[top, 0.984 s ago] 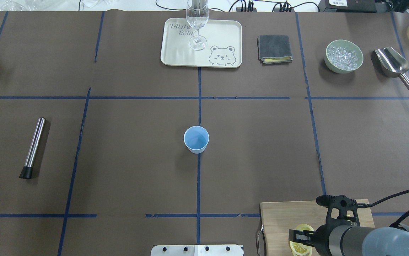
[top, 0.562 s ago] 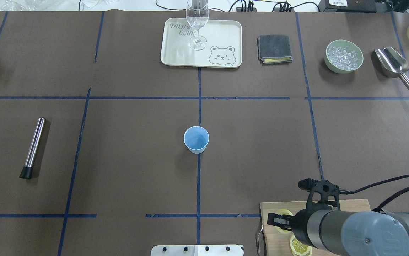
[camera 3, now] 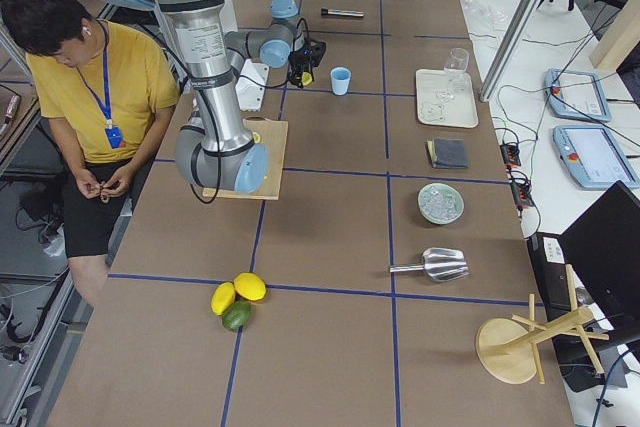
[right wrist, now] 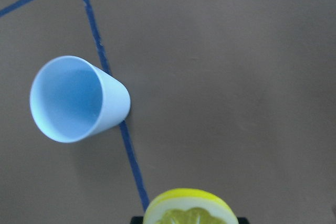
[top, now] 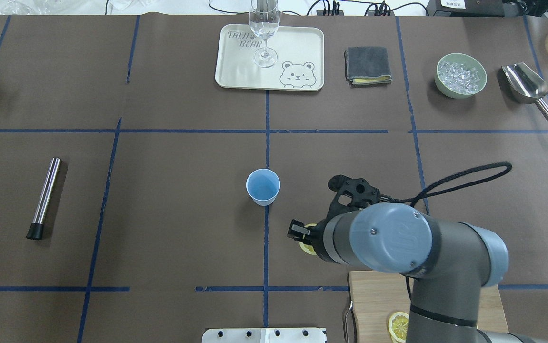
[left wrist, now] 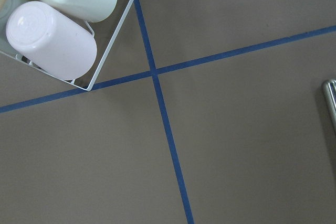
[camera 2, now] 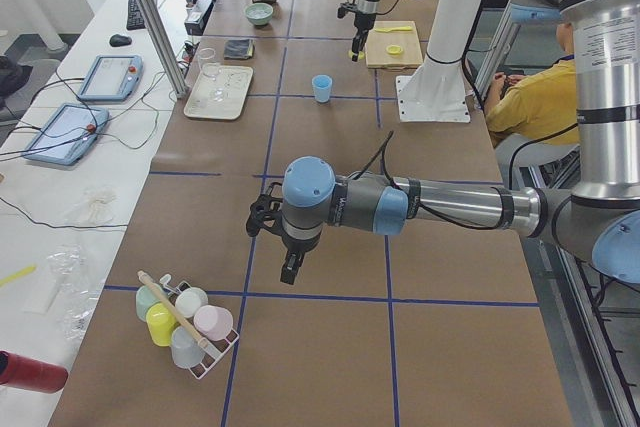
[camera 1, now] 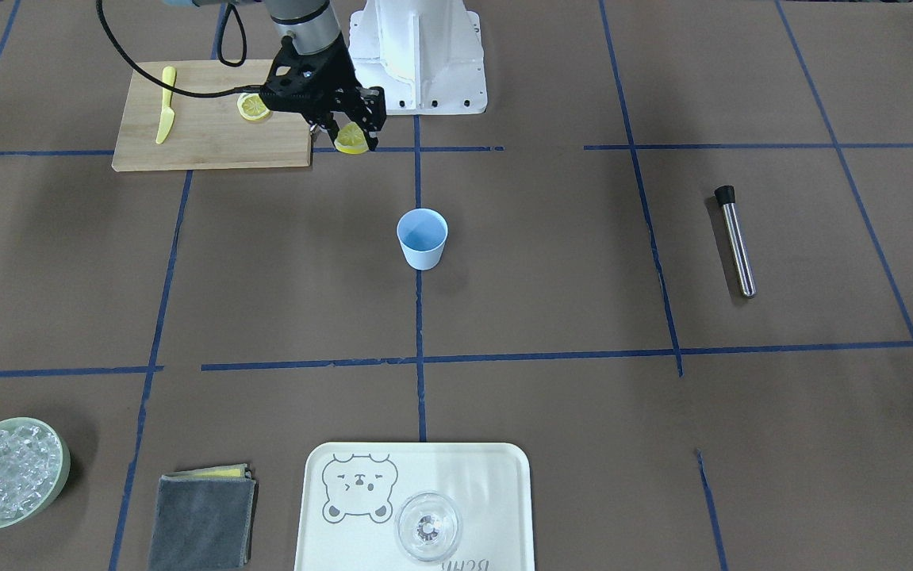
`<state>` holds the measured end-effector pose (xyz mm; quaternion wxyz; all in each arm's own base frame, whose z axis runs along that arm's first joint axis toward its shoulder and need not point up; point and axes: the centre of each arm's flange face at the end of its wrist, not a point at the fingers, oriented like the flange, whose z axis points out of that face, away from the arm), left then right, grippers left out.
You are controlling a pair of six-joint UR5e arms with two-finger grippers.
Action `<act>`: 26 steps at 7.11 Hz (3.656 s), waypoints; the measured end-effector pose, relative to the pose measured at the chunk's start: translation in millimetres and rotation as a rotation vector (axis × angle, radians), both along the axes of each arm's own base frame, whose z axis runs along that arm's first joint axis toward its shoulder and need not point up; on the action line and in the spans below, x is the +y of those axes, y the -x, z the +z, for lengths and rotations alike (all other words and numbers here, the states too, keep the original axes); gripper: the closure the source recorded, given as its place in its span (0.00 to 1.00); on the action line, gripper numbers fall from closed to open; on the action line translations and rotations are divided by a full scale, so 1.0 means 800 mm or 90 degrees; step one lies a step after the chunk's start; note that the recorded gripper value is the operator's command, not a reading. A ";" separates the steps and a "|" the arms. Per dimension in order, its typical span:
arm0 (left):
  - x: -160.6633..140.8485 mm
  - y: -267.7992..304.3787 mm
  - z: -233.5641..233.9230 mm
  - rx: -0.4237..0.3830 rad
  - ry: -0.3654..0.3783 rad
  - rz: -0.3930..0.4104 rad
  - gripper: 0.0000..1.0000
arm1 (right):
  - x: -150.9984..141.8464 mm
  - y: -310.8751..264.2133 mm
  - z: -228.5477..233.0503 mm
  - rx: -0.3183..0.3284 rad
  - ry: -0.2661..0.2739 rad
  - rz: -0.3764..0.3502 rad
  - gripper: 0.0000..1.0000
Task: Squeeze lemon into cup
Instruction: 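Carry the lemon slice with the right gripper to the blue cup, then lower the lemon slice into the blue cup and open the right gripper, then raise the right gripper away from the cup while the left arm enters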
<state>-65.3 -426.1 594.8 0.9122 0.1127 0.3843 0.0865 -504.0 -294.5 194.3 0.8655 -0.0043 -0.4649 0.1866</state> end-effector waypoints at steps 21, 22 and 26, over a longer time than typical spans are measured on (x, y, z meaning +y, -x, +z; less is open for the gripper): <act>-0.001 -0.010 0.004 0.047 -0.001 0.011 0.00 | -0.136 0.049 -0.043 -0.010 0.052 0.035 0.00; -0.004 -0.025 0.003 0.066 -0.014 0.028 0.00 | -0.141 -0.001 -0.024 -0.024 0.067 0.017 0.00; -0.043 -0.201 -0.028 0.100 -0.002 0.060 0.00 | -0.114 -0.143 0.050 -0.027 0.035 -0.030 0.00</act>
